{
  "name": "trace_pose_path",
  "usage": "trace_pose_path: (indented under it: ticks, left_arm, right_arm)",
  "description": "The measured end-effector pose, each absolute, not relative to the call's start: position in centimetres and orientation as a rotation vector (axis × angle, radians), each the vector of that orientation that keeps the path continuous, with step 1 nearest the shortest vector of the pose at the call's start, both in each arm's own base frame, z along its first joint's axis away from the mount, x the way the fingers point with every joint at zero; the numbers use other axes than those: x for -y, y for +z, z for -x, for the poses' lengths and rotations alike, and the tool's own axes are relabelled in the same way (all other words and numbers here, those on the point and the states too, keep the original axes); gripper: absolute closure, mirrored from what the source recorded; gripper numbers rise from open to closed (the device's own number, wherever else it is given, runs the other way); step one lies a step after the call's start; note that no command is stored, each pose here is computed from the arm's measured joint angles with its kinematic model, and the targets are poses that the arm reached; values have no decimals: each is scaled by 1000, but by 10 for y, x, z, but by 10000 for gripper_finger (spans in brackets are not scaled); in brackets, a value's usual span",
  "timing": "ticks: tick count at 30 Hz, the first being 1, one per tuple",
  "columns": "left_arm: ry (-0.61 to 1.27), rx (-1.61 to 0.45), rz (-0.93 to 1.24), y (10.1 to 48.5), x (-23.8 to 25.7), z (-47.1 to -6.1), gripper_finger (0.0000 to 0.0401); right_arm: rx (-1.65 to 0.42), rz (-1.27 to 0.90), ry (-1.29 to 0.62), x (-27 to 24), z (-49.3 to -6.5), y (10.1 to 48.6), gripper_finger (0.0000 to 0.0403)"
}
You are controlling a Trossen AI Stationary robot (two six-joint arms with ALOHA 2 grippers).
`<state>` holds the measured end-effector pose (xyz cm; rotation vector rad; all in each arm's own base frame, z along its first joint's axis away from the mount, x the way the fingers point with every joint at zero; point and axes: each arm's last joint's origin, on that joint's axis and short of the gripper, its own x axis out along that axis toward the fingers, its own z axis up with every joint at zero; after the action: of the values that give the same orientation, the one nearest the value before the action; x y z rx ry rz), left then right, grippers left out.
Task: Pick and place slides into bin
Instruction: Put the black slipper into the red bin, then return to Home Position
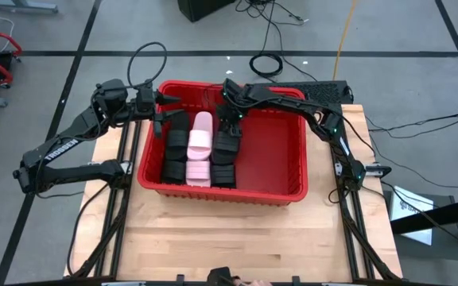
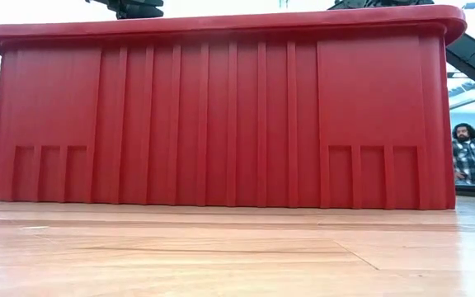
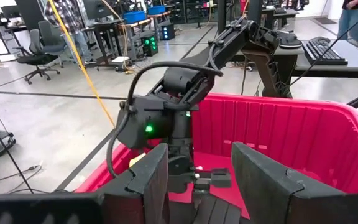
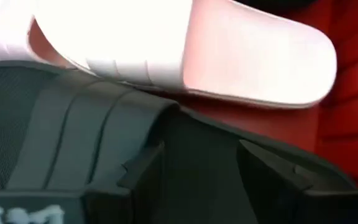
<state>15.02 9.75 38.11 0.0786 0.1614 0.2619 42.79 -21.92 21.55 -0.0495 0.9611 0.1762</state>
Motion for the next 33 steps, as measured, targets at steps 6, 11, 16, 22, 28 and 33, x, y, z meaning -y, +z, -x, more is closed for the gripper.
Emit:
trace_pose_path:
  ticks: [6, 11, 16, 22, 28, 33]
  left_arm:
    - [262, -161, -79, 381, -98, -150, 222]
    - [262, -162, -77, 381, -98, -150, 222]
    - [262, -161, -77, 381, -98, -150, 222]
    - [261, -165, -73, 381, -97, -150, 222]
    - [261, -168, -71, 380, -97, -150, 222]
    - [260, -169, -90, 381, -97, -150, 222]
  right_arm:
    - [-953, 42, 204, 209, -433, 201, 227]
    - [-981, 19, 220, 202, -432, 189, 240]
    - [-1000, 60, 162, 204, -431, 192, 242]
    - [-897, 98, 106, 209, -427, 223, 239]
    - [-828, 145, 58, 208, -420, 254, 239]
    - [-777, 151, 26, 207, -414, 276, 237]
